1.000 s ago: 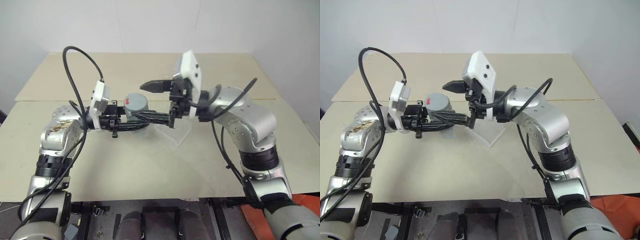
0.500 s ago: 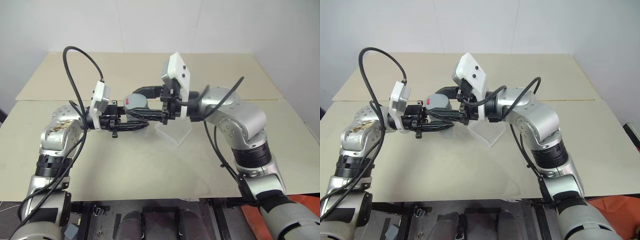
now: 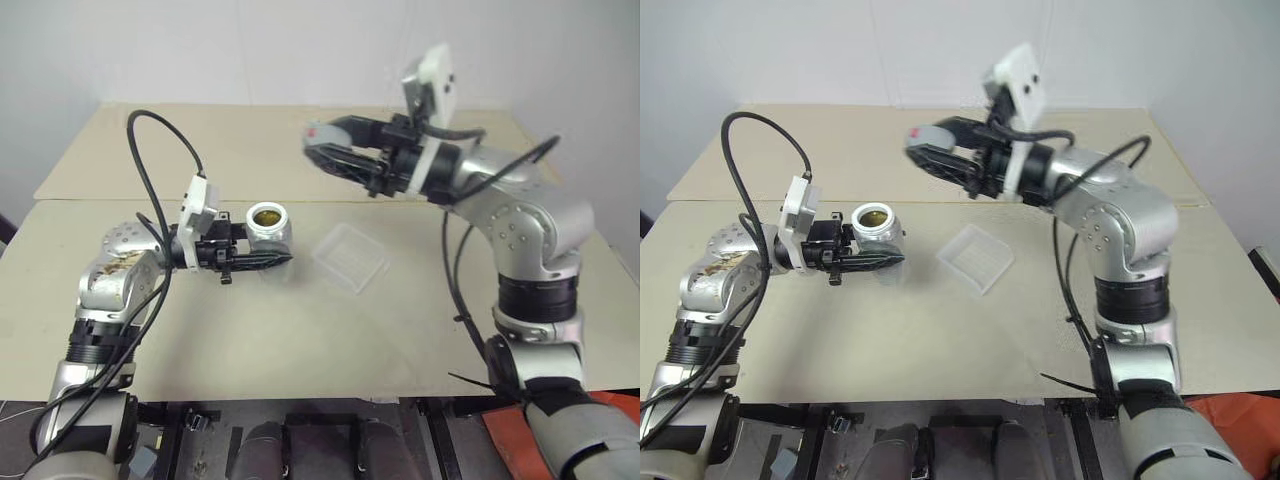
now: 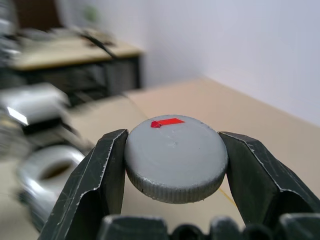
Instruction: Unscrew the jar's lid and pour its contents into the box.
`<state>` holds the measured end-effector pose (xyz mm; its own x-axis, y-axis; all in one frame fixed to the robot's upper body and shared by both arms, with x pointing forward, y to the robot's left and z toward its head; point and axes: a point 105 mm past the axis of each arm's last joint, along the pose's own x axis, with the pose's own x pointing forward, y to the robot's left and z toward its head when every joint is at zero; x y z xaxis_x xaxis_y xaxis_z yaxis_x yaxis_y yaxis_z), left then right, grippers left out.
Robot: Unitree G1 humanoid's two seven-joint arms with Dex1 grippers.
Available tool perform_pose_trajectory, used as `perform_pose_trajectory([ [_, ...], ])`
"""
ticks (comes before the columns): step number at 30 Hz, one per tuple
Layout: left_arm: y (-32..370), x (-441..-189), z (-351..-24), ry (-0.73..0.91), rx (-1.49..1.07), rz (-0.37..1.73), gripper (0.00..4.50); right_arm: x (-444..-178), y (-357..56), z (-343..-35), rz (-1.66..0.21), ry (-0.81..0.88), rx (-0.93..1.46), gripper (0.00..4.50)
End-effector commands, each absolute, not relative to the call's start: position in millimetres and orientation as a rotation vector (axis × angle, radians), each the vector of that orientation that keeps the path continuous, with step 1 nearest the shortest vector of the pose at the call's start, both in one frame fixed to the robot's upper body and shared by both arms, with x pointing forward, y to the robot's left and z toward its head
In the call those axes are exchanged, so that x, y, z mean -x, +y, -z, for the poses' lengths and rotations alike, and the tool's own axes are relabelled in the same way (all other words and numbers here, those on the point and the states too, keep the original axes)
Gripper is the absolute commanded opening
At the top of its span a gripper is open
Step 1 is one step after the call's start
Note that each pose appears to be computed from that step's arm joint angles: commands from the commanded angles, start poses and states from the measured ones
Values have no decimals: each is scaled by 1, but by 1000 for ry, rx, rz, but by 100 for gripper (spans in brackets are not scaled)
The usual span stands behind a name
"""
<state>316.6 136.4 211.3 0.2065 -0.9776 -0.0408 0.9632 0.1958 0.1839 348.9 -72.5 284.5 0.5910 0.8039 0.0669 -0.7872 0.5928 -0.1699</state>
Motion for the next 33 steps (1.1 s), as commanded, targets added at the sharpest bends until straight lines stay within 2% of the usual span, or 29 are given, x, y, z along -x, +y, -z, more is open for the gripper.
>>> perform_pose_trajectory([
  [1,141,-318,-226,-169,-228,1284,194,-356,-113,-274,-710,-171,212,279],
  [3,142,-323,-227,-184,-231,1237,194,-360,-137,-250,-610,-105,234,279],
  [5,141,-328,-227,-195,-241,1189,194,-358,-158,-212,-533,-3,300,279],
  [11,134,-343,-228,-222,-262,1080,194,-359,-182,-134,-401,229,322,279],
  [13,130,-346,-228,-231,-264,1057,194,-361,-188,-119,-360,287,311,279],
  [14,128,-347,-228,-235,-264,1052,194,-361,-188,-117,-367,300,313,314],
  [15,126,-347,-229,-242,-271,1046,194,-359,-188,-117,-381,307,313,354],
  [16,125,-348,-229,-248,-278,1037,194,-357,-187,-119,-399,305,313,367],
  [18,120,-352,-229,-265,-325,1011,194,-353,-187,-127,-432,310,306,441],
  [24,106,-370,-231,-386,-613,869,194,-337,-178,-166,-599,312,248,441],
  [28,77,-392,-226,-641,-1237,700,194,-310,-144,-213,-900,253,176,441],
  [33,47,-411,-211,-941,-1838,608,194,-299,-130,-226,-1034,258,243,441],
])
